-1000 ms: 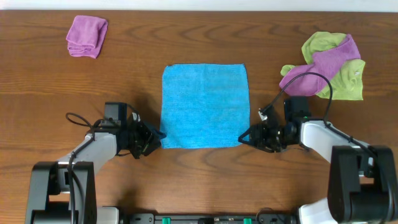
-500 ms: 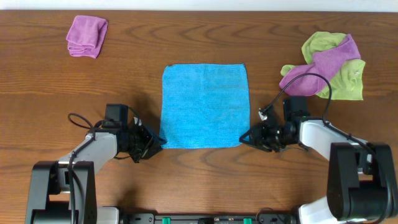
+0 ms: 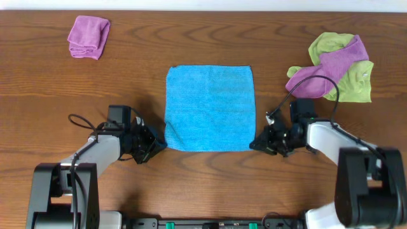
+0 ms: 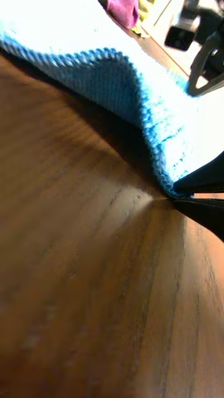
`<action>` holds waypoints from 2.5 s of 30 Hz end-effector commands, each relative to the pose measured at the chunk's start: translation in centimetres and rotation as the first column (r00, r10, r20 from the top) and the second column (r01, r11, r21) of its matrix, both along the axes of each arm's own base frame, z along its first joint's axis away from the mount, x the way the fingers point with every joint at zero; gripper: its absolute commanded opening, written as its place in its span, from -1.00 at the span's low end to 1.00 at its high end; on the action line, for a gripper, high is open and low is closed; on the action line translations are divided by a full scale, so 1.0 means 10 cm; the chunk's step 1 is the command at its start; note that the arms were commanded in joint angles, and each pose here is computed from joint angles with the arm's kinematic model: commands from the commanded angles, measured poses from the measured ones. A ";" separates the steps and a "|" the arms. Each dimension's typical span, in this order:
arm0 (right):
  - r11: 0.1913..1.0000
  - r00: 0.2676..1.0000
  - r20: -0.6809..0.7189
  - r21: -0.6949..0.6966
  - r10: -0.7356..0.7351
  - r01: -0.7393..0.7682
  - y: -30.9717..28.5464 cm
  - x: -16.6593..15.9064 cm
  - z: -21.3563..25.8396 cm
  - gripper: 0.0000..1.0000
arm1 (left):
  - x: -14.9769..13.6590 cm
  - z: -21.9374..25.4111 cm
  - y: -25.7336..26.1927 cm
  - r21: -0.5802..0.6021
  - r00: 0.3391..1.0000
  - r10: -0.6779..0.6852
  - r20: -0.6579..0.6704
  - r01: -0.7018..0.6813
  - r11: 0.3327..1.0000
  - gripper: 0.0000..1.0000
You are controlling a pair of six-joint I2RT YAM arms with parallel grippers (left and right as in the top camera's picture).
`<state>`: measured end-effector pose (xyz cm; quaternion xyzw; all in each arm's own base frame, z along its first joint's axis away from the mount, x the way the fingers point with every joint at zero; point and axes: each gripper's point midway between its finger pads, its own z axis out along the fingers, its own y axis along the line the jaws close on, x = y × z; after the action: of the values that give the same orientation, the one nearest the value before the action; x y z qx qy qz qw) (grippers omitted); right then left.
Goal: Fold the cloth
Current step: 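Grasp the near corners of the blue cloth with both grippers and lift, then fold the held near edge forward over the far half with both grippers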
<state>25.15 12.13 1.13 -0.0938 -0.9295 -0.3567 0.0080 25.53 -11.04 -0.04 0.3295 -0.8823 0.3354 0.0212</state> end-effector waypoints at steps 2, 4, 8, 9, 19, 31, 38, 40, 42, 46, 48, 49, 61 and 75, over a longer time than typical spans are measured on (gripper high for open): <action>1.000 0.988 0.155 0.010 -0.020 0.019 0.00 0.30 0.46 -0.97 | 0.48 0.46 0.02 0.023 0.980 -0.015 0.196 0.011 1.000 -0.88; 0.998 0.981 0.186 -0.006 -0.062 0.065 -0.04 0.40 0.59 -0.97 | 0.69 0.68 0.03 0.030 0.961 -0.011 0.275 0.003 1.000 -0.88; 0.994 0.967 0.238 -0.036 -0.096 0.107 -0.09 0.61 0.61 -0.98 | 1.03 0.83 0.10 0.064 0.921 0.023 0.390 -0.052 0.997 -0.89; 0.993 0.963 0.248 -0.030 -0.106 0.117 -0.09 0.67 0.60 -0.97 | 1.10 0.83 0.12 0.069 0.913 0.033 0.406 -0.067 0.995 -0.89; 0.993 0.971 0.214 -0.019 -0.108 0.114 -0.05 1.27 0.51 -0.97 | 1.51 0.64 -0.03 -0.040 0.919 0.062 0.390 -0.050 0.998 -0.89; 0.997 0.979 0.199 -0.051 -0.045 0.056 -0.05 1.17 0.48 -0.97 | 1.39 0.82 -0.30 -0.137 0.911 -0.041 0.410 0.106 0.985 0.10; 0.993 0.988 0.144 -0.110 0.050 -0.034 -0.10 0.91 0.37 -0.97 | 1.07 0.49 -0.52 0.091 0.881 -0.281 0.381 0.267 0.959 0.36; 0.992 0.990 0.127 -0.116 0.066 -0.052 -0.10 0.85 0.36 -0.98 | 1.05 0.46 -0.59 0.123 0.876 -0.299 0.378 0.273 0.954 0.38; 0.990 0.990 0.119 -0.122 0.079 -0.065 -0.11 0.82 0.35 -0.97 | 1.06 0.42 -0.60 0.158 0.887 -0.288 0.361 0.246 0.956 0.43; 0.988 0.990 0.106 -0.136 0.091 -0.076 -0.13 0.78 0.33 -0.97 | 1.20 0.49 -0.63 0.160 0.875 -0.253 0.412 0.204 0.966 0.35; 0.988 0.990 0.106 -0.136 0.091 -0.076 -0.13 0.78 0.33 -0.97 | 1.28 0.51 -0.61 0.185 0.863 -0.247 0.440 0.182 0.966 0.01; 0.988 0.990 0.107 -0.136 0.091 -0.076 -0.13 0.78 0.33 -0.97 | 1.28 0.51 -0.61 0.186 0.864 -0.247 0.438 0.182 0.966 -0.13; 0.986 0.989 0.110 -0.145 0.097 -0.080 -0.14 0.78 0.32 -0.98 | 1.05 0.41 -0.82 0.100 0.945 -0.154 0.287 0.130 0.986 0.17; 0.983 0.990 0.100 -0.163 0.097 -0.080 -0.17 0.76 0.30 -0.97 | 0.95 0.10 -0.86 0.007 0.997 0.009 0.072 -0.009 1.000 -0.10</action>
<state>32.59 10.33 4.02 -0.0468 -0.9561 -0.2878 -0.0291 34.68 -19.39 1.18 0.2938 -0.8926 0.3410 -0.0267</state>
